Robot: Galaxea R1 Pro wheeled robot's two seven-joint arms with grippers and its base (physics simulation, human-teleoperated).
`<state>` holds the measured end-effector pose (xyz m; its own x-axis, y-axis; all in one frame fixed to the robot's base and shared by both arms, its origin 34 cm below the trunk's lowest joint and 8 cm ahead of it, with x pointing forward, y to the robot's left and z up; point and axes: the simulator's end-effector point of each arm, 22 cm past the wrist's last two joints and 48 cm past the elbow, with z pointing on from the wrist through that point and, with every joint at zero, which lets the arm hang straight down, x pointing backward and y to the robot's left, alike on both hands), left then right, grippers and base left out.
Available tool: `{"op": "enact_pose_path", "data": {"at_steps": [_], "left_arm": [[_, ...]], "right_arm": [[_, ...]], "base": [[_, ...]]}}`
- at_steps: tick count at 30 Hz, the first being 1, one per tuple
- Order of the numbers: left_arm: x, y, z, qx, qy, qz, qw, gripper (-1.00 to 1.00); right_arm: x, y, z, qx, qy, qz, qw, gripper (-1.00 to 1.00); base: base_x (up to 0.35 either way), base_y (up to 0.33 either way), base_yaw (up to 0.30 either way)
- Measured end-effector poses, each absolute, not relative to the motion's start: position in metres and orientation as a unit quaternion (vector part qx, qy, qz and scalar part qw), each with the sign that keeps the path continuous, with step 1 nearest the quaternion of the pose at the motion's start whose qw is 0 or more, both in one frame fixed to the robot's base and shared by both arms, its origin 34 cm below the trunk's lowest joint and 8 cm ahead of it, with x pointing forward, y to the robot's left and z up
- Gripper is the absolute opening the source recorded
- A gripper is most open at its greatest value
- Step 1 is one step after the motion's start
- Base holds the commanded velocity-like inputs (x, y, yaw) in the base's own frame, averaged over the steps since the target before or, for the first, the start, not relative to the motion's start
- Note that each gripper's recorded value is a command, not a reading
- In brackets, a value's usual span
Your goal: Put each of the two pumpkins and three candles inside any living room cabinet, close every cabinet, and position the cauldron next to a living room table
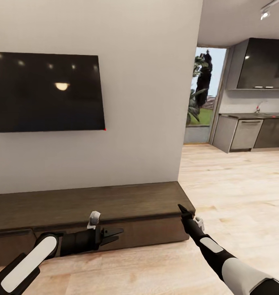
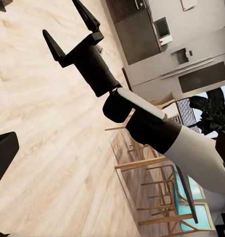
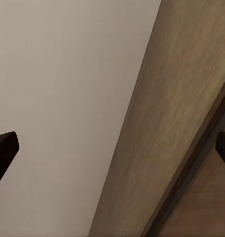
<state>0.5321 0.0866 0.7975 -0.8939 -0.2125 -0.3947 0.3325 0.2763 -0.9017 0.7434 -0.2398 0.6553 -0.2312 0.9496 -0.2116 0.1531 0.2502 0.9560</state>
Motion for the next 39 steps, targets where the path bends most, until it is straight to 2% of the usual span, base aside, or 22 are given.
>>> {"op": "enact_pose_path", "data": {"at_steps": [16, 39], "left_arm": [[0.525, 0.085, 0.766, 0.04, 0.764, -0.603, 0.225, 1.0], [0.515, 0.082, 0.716, 0.04, 0.764, -0.604, 0.224, 1.0]], "right_arm": [[0.74, -0.233, 0.654, 0.389, 0.615, 0.488, 0.481, 1.0], [0.727, -0.218, 0.617, 0.374, 0.604, 0.531, 0.462, 1.0]], "base": [[0.0, 0.0, 0.0], [0.0, 0.0, 0.0]]}}
